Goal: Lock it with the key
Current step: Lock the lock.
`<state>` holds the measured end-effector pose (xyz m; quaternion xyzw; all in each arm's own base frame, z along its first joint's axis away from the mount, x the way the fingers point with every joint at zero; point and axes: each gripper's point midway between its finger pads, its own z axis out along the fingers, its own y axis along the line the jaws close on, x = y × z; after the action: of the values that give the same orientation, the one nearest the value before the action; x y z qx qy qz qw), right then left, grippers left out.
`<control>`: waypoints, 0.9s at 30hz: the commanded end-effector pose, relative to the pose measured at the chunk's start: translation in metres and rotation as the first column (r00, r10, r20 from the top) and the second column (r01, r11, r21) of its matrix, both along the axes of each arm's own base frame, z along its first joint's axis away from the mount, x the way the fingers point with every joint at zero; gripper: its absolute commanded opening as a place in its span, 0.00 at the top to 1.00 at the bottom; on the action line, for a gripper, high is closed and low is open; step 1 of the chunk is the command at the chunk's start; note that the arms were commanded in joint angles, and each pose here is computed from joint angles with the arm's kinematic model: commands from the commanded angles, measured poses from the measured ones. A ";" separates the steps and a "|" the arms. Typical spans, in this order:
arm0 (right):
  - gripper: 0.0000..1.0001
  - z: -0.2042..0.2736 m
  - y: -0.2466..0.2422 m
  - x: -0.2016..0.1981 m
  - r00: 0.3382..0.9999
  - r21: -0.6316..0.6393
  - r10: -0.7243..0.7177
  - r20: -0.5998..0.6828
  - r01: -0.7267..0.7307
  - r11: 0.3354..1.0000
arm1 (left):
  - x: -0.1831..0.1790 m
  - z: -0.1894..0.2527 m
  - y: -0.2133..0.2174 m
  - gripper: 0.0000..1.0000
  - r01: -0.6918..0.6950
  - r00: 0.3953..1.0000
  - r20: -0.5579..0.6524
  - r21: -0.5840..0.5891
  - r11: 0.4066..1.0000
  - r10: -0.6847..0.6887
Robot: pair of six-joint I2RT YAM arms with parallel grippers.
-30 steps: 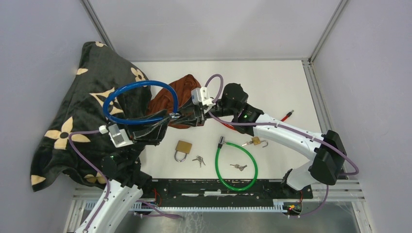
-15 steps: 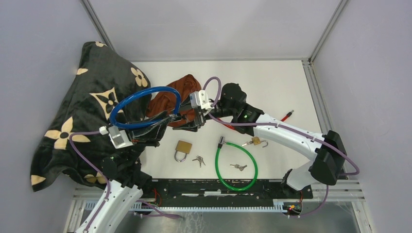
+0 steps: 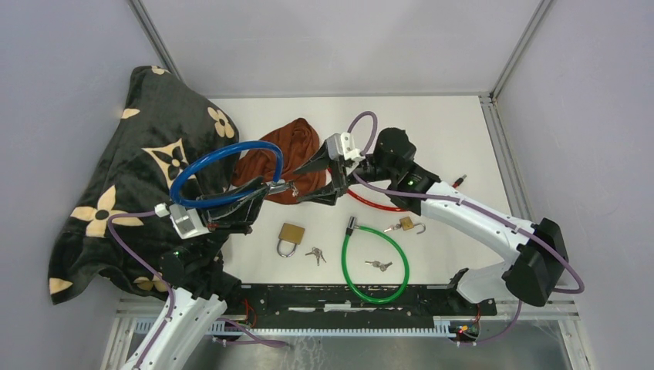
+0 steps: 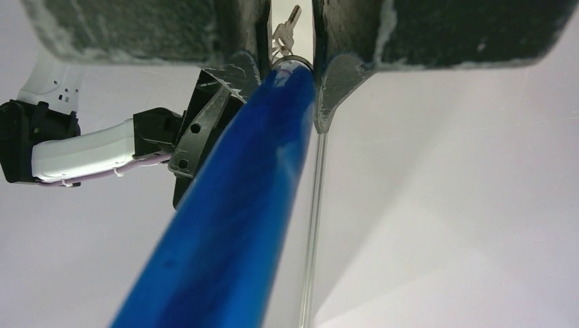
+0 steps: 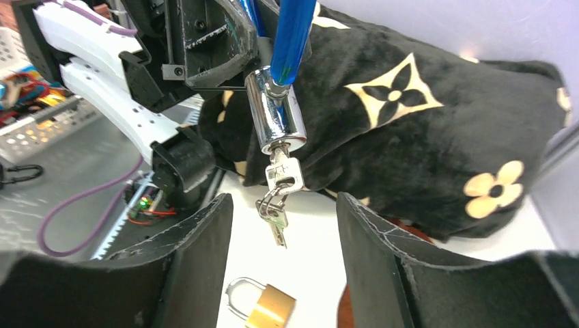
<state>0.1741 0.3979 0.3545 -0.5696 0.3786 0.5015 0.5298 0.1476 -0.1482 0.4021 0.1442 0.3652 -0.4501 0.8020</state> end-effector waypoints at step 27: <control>1.00 0.046 0.013 0.013 0.993 0.200 -0.117 -0.021 0.119 0.973 | 0.029 -0.015 0.008 0.98 -0.041 0.976 -0.217 -0.083 0.996 0.022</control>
<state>0.1827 0.4178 0.3561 -0.5170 0.4072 0.5512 0.5130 0.1591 -0.1430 0.3976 0.1103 0.3860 -0.4488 0.7984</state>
